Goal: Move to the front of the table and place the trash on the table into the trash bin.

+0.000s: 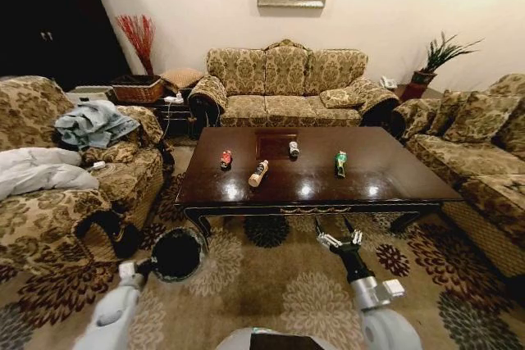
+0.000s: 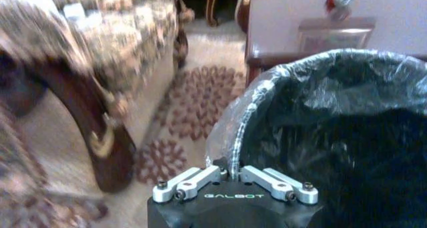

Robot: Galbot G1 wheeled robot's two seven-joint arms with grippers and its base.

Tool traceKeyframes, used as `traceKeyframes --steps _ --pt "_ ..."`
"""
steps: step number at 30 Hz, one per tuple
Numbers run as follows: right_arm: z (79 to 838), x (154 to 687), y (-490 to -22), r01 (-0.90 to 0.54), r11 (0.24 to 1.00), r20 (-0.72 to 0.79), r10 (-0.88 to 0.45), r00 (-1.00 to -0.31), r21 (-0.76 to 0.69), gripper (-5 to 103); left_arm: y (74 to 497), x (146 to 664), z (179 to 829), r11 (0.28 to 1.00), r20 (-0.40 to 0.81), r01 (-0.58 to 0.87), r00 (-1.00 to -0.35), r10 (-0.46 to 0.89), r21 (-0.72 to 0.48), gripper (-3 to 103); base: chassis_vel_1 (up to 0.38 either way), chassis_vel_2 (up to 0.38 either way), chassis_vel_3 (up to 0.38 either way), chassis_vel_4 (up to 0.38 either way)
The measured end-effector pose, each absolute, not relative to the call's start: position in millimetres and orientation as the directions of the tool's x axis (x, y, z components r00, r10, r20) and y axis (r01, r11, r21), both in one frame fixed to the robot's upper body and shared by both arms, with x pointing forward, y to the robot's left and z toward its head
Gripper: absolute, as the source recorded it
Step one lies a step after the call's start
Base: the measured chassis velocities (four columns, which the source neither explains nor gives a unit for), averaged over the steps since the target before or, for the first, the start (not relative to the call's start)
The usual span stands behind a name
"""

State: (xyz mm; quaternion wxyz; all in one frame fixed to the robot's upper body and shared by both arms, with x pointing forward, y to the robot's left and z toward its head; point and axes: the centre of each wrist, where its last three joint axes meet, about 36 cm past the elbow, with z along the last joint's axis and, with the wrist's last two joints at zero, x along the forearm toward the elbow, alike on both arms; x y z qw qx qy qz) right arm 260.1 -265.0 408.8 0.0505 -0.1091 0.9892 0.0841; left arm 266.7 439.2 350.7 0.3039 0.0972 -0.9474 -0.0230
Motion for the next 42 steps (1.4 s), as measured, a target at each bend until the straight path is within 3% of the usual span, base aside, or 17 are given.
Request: traceKeyframes --steps 10,23,30,42 --pt "415 269 -275 -0.243 0.953 -0.163 -0.215 -0.963 0.18 100 442 234 443 0.97 0.498 -0.068 -0.848 -0.18 0.233 0 0.0 0.0 0.0 0.0" --pt "445 271 -272 -0.282 0.947 -0.222 -0.245 -0.944 0.155 100 426 264 546 0.952 0.379 0.081 -0.925 -0.038 0.295 0 0.0 0.0 0.0 0.0" --pt "440 276 -266 -0.274 0.949 -0.208 -0.239 -0.948 0.158 100 417 270 573 0.951 0.307 0.083 -0.952 -0.014 0.299 0 -0.026 0.02 0.024 -0.024" --pt "433 278 -258 -0.275 0.945 -0.185 -0.242 -0.952 0.178 100 437 295 601 0.936 0.199 0.031 -0.979 -0.042 0.35 0 -0.191 0.173 0.181 -0.182"
